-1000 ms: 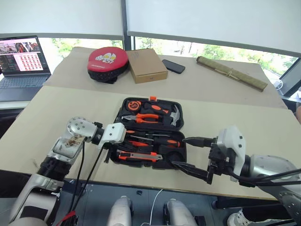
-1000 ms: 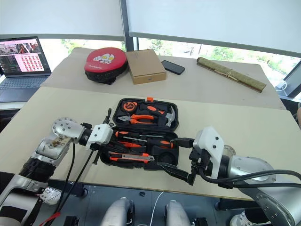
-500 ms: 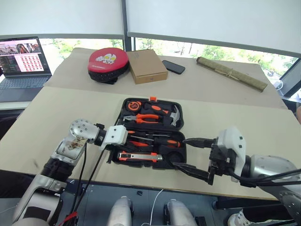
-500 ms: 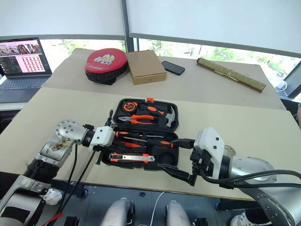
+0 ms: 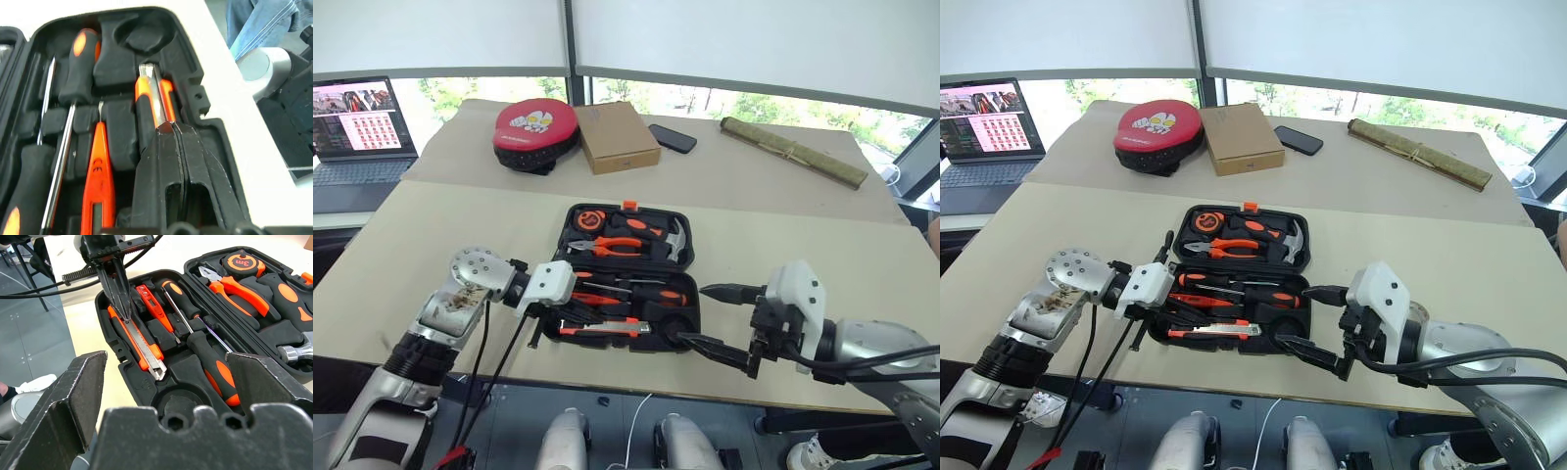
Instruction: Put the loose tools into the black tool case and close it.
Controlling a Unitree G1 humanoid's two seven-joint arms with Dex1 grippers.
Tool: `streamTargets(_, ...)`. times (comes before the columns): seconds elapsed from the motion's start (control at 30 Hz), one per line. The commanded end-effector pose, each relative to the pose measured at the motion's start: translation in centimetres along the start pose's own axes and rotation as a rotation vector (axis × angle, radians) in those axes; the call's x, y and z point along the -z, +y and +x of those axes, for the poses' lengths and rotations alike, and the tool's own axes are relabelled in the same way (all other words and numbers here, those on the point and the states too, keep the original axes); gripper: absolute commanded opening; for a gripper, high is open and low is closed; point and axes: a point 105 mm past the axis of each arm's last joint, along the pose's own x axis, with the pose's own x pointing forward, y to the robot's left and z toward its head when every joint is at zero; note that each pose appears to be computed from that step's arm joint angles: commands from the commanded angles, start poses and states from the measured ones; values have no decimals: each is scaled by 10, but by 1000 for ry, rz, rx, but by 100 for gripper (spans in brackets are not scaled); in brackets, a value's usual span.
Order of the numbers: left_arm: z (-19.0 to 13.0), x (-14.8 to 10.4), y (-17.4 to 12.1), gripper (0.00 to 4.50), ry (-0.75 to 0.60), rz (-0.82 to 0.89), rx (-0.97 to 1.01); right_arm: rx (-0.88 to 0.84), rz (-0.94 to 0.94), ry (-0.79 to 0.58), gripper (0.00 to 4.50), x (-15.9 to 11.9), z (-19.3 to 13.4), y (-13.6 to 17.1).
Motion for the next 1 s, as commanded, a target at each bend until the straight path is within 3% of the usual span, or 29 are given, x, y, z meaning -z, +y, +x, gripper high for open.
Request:
streamTargets(0.03,-1,-1,1,4,43,49,-21,-9,-32,-31,450,-8,-1,3)
streamTargets(0.6,14,51,-1,4,137,-26,-32,-3,-26,-26,450,-10,-3,3)
streamTargets(0.7,14,49,0,4,122,-21,-34,-2,-27,-29,450,-11,-2,3)
streamTargets(0.83,1,25,5,4,44,-32,-67,11,-28,-25,450,-11,-3,1)
streamTargets(0.93,-20,4,15,75,4,-36,-118,54,-15,-2,450,-6,-13,-4)
streamTargets(1.0,-36,-11,25,152,-30,-64,-165,101,0,28,450,0,-25,-8)
